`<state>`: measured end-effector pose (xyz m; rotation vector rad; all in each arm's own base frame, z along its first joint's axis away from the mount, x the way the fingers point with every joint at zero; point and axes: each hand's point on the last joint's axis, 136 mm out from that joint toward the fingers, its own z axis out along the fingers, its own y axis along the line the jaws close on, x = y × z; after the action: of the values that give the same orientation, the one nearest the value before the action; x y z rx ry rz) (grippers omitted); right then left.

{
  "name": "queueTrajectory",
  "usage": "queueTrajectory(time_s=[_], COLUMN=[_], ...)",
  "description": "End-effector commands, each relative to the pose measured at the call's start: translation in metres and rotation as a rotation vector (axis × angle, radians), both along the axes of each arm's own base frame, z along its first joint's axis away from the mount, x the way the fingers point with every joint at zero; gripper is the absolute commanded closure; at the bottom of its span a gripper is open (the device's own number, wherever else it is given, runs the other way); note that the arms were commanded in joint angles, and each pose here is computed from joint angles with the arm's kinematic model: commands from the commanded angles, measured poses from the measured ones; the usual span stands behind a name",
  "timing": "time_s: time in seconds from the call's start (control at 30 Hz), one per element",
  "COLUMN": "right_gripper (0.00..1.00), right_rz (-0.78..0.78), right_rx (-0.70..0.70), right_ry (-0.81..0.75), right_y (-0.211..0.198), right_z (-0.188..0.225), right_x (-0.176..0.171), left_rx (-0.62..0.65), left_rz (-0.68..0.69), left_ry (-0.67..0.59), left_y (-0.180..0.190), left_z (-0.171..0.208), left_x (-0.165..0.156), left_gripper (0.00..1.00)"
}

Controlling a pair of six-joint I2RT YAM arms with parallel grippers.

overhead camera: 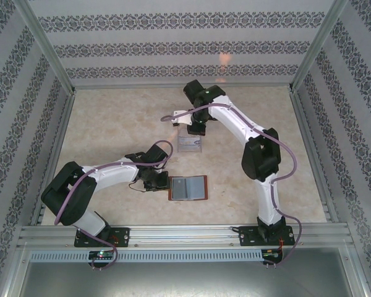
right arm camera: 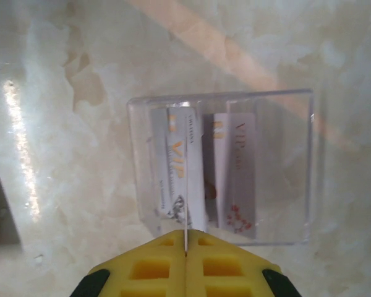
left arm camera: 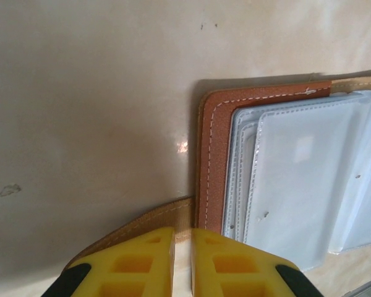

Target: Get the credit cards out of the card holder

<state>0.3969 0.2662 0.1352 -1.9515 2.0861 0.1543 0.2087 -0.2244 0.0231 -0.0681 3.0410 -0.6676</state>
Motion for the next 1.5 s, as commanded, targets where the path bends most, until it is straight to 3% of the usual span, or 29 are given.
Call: queueTrajectory(time_s=[0.0,0.6,0.73,1.07,1.27,1.47], right_gripper=[1.0,0.98,0.79,0.79,0.79,0.81], right_rz=[0.049,0.056,0.025,-0.088,-0.267,-0.641], right_rx=[-0.066,-0.148,-0.152,-0.055,0.141,0.371], right_ry=[0.027,0.059,0.002,-0.127,-0.116,-0.073], right_y=[-0.011,-0.01,-0.012,-0.011,-0.001,-0.002], right_z=[-0.005,-0.047,-0.038,0.016,0.046,0.055], right_x=[0.003,0.025,0.036,0.045,0.025,0.005], left_rx=[0.013,0.02,0.02,0.013,0.004,0.005], left_rz=[0.03,0.037,0.037,0.021,0.011,0.006], left_ry=[-0.005,-0.005,-0.006,-0.017,-0.029,-0.035], left_y=[0.007,0.008,0.008,0.004,0.002,0.004], left_z=[-0.001,-0.001,0.0,0.003,0.007,0.008], left_x=[0.002,0.004,0.003,0.008,0.01,0.01], left_gripper=[0.85,0.86,0.86,0.86,0.86,0.87])
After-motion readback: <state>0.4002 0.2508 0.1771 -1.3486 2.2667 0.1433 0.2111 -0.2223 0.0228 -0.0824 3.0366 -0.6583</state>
